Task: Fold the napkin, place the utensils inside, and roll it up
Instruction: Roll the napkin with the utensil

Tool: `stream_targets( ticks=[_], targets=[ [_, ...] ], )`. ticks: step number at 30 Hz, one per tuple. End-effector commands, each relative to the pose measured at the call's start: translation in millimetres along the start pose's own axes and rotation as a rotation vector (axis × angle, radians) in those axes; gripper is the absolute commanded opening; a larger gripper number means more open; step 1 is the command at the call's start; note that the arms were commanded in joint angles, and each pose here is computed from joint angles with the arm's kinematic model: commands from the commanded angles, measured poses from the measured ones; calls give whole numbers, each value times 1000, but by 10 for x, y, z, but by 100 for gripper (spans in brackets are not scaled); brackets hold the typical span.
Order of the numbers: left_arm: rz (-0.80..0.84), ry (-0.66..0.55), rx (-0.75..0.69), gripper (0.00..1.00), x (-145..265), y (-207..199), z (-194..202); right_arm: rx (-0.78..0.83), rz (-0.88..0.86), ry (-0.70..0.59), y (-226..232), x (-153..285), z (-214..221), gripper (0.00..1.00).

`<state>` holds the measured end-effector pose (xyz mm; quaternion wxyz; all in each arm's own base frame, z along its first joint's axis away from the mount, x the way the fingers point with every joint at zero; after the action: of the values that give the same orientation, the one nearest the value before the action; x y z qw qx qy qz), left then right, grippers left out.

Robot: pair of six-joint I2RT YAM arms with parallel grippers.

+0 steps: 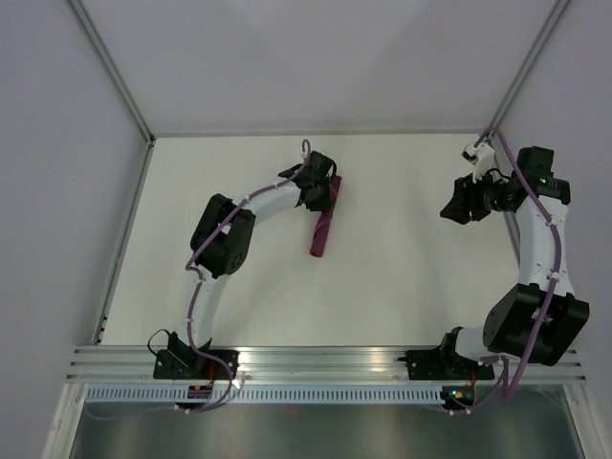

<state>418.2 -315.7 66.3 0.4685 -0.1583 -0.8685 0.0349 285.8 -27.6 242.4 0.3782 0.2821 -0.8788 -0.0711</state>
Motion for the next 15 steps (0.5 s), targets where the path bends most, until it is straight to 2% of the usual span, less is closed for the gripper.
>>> stream_targets(
  ticks=[1,7,15],
  targets=[
    [-113,240,71,11,-241,274,612,9,-44,-11,37,-16,3,54],
    [-142,233,93,27,-234,298,606,16,-51,-11,50,-11,4,54],
    [-147,229,74,39,-208,308,601,24,-52,-3,56,-8,30,54]
  ],
)
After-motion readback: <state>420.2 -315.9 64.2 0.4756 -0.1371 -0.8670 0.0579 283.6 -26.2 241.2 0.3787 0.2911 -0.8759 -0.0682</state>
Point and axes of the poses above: each gripper's point midway between its finger pads, its own x axis back along the fingers, its own y axis along the line the jaws close on, z = x × y, the point moved 5 cm from there along x, back along the fingers, and after that the axes turned 11 degrees about -x, right-handed, at the moved point
